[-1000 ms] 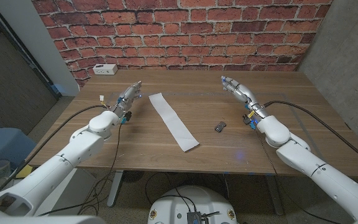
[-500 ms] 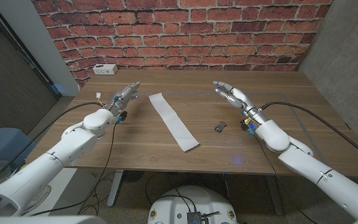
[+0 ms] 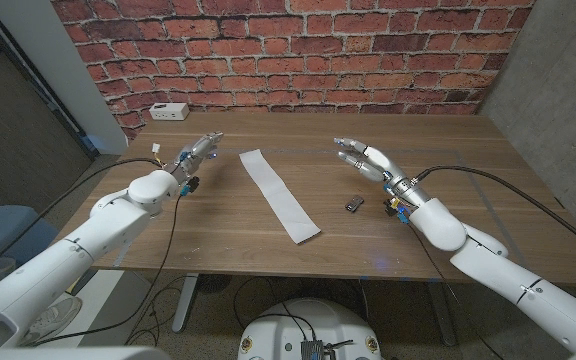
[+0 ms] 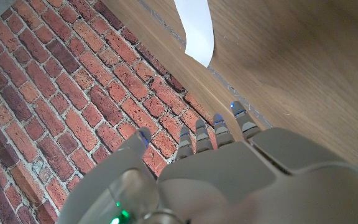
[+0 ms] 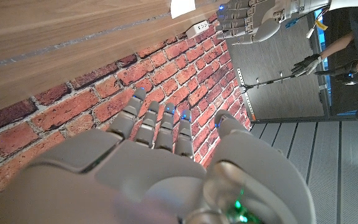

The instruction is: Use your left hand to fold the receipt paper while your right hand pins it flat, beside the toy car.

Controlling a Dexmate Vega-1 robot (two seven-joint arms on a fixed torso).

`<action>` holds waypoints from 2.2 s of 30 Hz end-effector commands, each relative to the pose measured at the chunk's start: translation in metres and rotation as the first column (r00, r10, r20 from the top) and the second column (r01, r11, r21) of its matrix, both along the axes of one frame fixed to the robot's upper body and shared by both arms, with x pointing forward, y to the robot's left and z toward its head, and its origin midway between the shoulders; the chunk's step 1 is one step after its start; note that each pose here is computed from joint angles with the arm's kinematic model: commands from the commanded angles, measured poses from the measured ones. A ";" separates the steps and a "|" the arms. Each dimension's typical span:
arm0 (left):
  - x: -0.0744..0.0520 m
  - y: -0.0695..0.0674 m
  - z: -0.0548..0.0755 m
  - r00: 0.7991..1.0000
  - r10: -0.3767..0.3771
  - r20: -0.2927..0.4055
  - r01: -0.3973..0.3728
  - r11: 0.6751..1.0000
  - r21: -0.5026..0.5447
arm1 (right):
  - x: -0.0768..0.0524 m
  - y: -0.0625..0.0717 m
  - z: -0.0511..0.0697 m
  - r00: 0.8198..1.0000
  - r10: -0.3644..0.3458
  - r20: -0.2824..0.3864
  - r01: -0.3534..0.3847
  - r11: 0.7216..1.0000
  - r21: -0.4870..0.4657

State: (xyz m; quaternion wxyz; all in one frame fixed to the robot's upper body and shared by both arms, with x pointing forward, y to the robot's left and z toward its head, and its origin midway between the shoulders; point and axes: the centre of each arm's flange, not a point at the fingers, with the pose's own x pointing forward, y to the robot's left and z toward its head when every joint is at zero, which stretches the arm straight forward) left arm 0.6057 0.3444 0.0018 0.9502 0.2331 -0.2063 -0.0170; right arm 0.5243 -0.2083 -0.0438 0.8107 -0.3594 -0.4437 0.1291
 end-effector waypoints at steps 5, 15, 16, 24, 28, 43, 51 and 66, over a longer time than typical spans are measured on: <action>-0.001 0.007 0.010 0.998 0.053 -0.022 -0.051 0.995 0.087 | -0.019 0.022 -0.010 0.996 0.012 0.091 -0.002 0.993 -0.115; 0.002 0.012 0.016 0.995 0.092 -0.050 -0.083 0.985 0.151 | -0.027 0.038 -0.017 0.992 0.033 0.124 -0.008 0.981 -0.193; 0.003 0.013 0.016 0.994 0.095 -0.051 -0.086 0.984 0.156 | -0.027 0.039 -0.017 0.991 0.035 0.128 -0.009 0.980 -0.199; 0.005 0.017 0.023 0.991 0.118 -0.069 -0.100 0.970 0.220 | -0.035 0.050 -0.024 0.985 0.064 0.162 -0.022 0.968 -0.249; 0.005 0.017 0.025 0.990 0.126 -0.070 -0.106 0.966 0.237 | -0.037 0.056 -0.029 0.982 0.084 0.169 -0.035 0.960 -0.277; 0.010 0.019 0.037 0.977 0.201 -0.075 -0.167 0.930 0.328 | -0.043 0.072 -0.042 0.973 0.135 0.189 -0.058 0.930 -0.364; 0.016 0.018 0.049 0.959 0.263 -0.105 -0.202 0.894 0.399 | -0.043 0.080 -0.051 0.971 0.160 0.178 -0.077 0.914 -0.398; 0.031 0.004 0.069 0.950 0.288 -0.117 -0.192 0.840 0.508 | -0.032 0.088 -0.077 0.978 0.157 0.140 -0.075 0.881 -0.466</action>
